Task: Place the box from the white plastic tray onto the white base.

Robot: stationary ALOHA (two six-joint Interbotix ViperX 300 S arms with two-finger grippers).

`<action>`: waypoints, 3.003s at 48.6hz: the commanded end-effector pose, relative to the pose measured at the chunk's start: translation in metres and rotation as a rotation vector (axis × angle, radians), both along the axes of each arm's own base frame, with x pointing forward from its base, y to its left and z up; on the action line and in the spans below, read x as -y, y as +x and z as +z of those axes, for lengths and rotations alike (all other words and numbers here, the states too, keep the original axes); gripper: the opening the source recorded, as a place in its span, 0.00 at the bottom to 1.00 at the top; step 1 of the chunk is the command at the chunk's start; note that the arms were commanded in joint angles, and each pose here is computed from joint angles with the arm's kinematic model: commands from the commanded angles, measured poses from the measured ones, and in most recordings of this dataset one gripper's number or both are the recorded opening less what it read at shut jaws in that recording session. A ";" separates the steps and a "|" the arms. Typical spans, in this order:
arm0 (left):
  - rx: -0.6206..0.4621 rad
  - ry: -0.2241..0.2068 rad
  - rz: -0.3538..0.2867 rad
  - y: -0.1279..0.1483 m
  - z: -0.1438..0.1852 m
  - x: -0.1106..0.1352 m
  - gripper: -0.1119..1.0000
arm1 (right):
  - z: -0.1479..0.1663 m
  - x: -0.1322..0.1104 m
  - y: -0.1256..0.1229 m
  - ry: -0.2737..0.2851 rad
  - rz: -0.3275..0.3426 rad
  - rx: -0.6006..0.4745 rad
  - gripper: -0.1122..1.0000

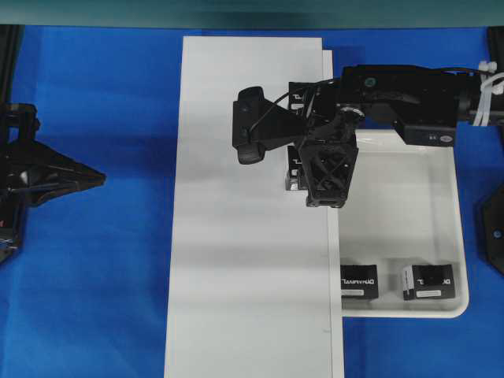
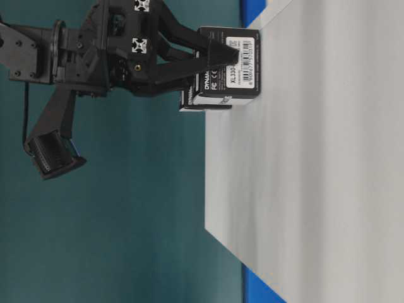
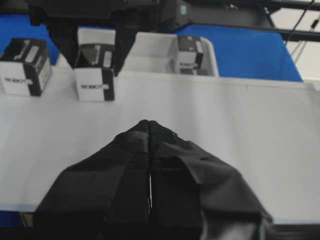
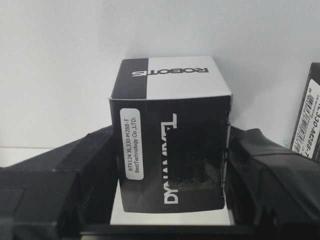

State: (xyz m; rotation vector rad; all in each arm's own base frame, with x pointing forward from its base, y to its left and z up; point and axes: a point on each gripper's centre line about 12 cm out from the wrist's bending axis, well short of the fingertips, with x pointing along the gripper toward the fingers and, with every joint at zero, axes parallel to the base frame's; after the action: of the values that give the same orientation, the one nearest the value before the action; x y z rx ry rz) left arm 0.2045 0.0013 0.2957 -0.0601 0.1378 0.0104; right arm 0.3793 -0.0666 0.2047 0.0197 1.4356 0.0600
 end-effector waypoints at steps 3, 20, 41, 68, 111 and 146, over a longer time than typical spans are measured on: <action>0.029 0.003 -0.007 0.002 0.011 0.001 0.04 | -0.005 -0.003 0.002 0.005 0.005 -0.010 0.64; 0.015 0.000 -0.011 0.002 0.010 0.002 0.04 | -0.005 -0.003 0.003 0.006 0.001 -0.007 0.64; -0.034 0.003 -0.021 0.001 0.004 0.004 0.04 | -0.005 -0.004 0.006 -0.008 0.010 0.018 0.96; -0.049 -0.001 -0.017 0.002 0.001 0.004 0.04 | 0.022 -0.001 0.007 -0.045 -0.052 0.113 0.96; -0.031 0.002 -0.013 0.001 0.004 0.003 0.04 | 0.131 -0.040 -0.027 0.052 -0.205 0.770 0.96; 0.097 0.021 -0.032 -0.014 0.023 0.006 0.04 | 0.167 -0.066 -0.121 0.114 -0.182 1.202 0.96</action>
State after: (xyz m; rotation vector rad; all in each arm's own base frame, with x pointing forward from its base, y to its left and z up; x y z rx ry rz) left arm 0.1909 -0.0032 0.3105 -0.0424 0.0648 -0.0152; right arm 0.2737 -0.0013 0.3666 0.1749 0.2453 -0.0074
